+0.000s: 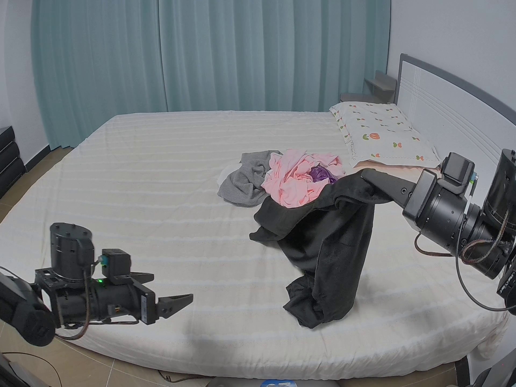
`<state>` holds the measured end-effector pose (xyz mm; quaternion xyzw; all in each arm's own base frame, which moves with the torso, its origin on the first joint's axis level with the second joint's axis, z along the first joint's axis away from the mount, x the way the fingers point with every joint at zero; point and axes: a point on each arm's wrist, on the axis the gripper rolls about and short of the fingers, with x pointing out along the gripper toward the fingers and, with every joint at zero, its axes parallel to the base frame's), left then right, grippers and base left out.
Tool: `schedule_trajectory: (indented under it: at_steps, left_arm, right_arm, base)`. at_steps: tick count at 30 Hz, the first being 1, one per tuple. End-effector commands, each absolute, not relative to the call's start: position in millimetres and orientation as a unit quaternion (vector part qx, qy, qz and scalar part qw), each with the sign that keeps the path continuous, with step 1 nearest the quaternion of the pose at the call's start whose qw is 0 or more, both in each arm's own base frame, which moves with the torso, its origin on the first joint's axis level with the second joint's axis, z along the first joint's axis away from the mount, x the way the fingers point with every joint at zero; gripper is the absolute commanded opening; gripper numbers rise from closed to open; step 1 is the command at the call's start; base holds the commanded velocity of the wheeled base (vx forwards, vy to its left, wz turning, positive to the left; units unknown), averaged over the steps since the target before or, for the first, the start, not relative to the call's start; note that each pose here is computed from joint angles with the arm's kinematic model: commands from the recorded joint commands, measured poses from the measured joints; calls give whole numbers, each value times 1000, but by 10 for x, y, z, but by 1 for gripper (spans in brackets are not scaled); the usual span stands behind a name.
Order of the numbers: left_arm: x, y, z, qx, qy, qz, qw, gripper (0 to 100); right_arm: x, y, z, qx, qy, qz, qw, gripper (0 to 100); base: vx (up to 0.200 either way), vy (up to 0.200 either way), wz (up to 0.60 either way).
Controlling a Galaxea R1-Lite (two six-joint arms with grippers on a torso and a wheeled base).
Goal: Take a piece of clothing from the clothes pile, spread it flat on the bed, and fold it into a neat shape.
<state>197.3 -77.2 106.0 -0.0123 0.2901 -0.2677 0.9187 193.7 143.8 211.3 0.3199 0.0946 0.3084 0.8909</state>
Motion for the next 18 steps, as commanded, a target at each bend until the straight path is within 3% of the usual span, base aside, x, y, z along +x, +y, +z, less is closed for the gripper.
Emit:
schedule_trajectory:
  at_steps: [1,8,18]
  left_arm:
    - [2287,-1197,719,2,323,-272,906,100]
    - [2558,-1583,440,12,301,-252,919,100]
    - [2841,-1815,221,18,278,-226,933,100]
  right_arm:
    - [1940,1440,2130,320,92,310,891,0]
    - [1923,1441,2146,321,89,313,890,0]
    - [1838,1440,2213,322,79,327,885,0]
  base:
    - [0,0,0]
    - [0,0,0]
    - [0,0,0]
